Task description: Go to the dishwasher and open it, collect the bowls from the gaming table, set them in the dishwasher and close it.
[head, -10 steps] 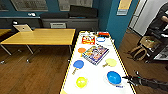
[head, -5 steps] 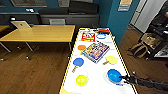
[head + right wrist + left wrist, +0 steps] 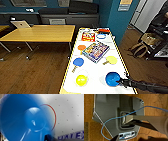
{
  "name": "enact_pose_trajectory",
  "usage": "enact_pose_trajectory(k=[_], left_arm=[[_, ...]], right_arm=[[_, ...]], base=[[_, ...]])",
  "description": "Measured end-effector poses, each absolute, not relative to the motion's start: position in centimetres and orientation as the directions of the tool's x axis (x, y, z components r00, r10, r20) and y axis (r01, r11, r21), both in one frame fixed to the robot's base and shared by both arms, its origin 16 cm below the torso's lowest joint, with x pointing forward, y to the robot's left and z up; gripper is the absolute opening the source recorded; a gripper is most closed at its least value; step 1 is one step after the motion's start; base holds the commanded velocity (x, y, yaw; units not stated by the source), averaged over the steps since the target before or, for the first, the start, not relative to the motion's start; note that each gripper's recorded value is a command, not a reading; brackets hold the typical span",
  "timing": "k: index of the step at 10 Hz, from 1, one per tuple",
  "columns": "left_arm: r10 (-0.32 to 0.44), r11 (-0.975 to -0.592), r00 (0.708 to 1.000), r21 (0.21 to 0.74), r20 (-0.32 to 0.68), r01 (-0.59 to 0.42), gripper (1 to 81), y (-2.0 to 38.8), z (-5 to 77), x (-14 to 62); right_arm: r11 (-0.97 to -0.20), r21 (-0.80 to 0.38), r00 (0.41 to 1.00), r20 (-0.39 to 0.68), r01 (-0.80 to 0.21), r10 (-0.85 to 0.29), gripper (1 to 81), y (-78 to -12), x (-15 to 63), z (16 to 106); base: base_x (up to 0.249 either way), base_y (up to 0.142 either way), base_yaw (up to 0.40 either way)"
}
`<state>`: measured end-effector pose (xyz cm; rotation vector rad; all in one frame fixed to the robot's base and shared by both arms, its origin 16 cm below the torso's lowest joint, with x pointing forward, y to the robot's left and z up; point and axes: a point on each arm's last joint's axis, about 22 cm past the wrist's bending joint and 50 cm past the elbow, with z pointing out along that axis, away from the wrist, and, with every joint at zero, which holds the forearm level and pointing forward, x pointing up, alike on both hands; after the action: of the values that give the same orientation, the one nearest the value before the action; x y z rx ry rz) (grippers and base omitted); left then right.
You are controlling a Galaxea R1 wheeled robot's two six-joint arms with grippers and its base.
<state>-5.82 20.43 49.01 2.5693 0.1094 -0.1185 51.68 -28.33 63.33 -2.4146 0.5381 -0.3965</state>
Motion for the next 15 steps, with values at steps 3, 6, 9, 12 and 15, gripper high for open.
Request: enact_pose_trajectory(k=[3, 6, 9, 12, 15], left_arm=[[0.051, -0.854, 0.993, 0.511, -0.108, 0.100, 81.1, 21.6, 48.5, -6.0], [0.054, -0.845, 0.993, 0.526, -0.107, 0.102, 81.1, 20.2, 48.6, -5.9], [0.050, -0.836, 0.993, 0.540, -0.103, 0.098, 81.1, 19.0, 48.7, -5.9], [0.053, -0.830, 0.997, 0.553, -0.050, 0.072, 81.1, 18.5, 48.8, -5.0], [0.062, -0.831, 0.998, 0.554, 0.017, 0.042, 81.1, 20.5, 49.4, -3.1]], right_arm=[[-0.691, -0.648, 0.848, 0.131, -0.319, -0.514, 1.0, -28.3, 50.9, 62.2], [-0.704, -0.626, 0.850, 0.121, -0.335, -0.512, 1.0, -30.1, 50.5, 62.8], [-0.736, -0.593, 0.870, 0.114, -0.327, -0.479, 1.0, -34.7, 49.5, 67.5], [-0.743, -0.602, 0.877, 0.142, -0.291, -0.459, 1.0, -38.2, 47.9, 75.0], [-0.775, -0.537, 0.867, 0.150, -0.332, -0.475, 1.0, -44.4, 42.8, 79.9]], base=[[0.000, 0.000, 0.000], [0.000, 0.000, 0.000], [0.000, 0.000, 0.000], [0.000, 0.000, 0.000], [0.000, 0.000, 0.000]])
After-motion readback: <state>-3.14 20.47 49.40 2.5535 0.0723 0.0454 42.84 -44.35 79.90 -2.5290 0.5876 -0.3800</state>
